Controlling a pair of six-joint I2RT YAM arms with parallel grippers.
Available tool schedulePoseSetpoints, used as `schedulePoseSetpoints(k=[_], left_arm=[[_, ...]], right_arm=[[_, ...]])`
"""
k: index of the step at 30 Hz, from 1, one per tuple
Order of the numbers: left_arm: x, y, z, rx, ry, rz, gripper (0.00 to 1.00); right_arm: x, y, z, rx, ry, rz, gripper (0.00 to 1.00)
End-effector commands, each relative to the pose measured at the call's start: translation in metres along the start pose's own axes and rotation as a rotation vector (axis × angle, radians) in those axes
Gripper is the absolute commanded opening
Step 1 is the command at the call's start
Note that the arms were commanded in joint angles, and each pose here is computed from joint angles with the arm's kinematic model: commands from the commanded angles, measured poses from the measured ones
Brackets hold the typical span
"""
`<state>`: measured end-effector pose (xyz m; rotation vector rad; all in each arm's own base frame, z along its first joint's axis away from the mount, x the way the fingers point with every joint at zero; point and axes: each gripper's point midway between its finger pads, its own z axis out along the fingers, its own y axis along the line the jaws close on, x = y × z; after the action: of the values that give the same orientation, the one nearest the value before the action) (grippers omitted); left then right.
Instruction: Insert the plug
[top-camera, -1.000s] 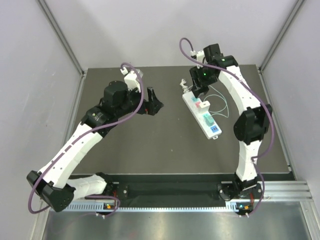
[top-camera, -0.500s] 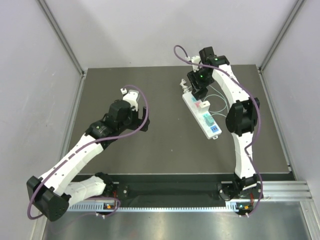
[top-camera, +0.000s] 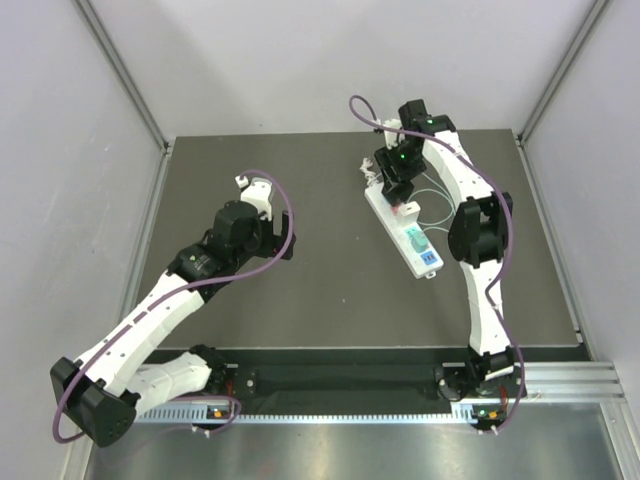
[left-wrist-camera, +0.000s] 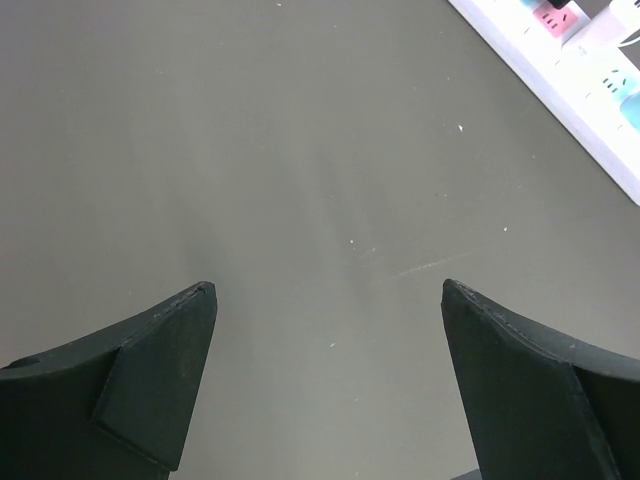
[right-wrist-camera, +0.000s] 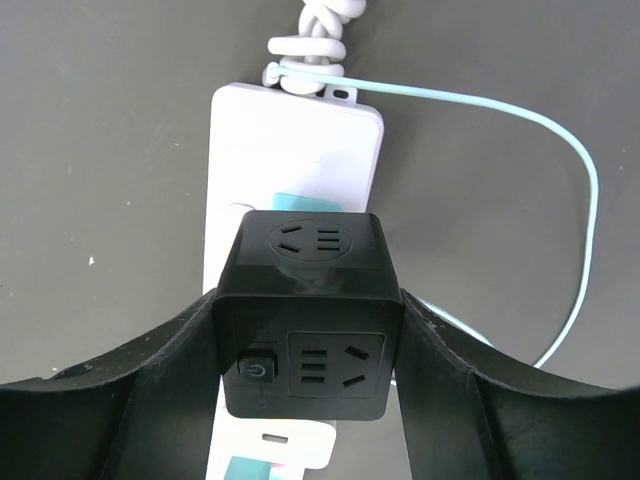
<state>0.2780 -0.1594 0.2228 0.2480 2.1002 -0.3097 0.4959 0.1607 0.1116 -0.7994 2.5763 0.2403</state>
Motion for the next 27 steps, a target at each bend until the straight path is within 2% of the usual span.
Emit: schedulePoseSetpoints(k=[1, 27], left_arm=[[-0.0167, 0.0012, -0.0034, -0.006, -0.075, 0.004, 0.98], [-0.0157, 0.0018, -0.003, -0.01, -0.071, 0.002, 0.98]], right_arm=[[-0.0126, -0.0075, -0.0102, -0.003, -0.05, 0.014, 0.0], [-0.0166, -0.0034, -0.001, -0.026, -0.066, 0.097, 0.0]])
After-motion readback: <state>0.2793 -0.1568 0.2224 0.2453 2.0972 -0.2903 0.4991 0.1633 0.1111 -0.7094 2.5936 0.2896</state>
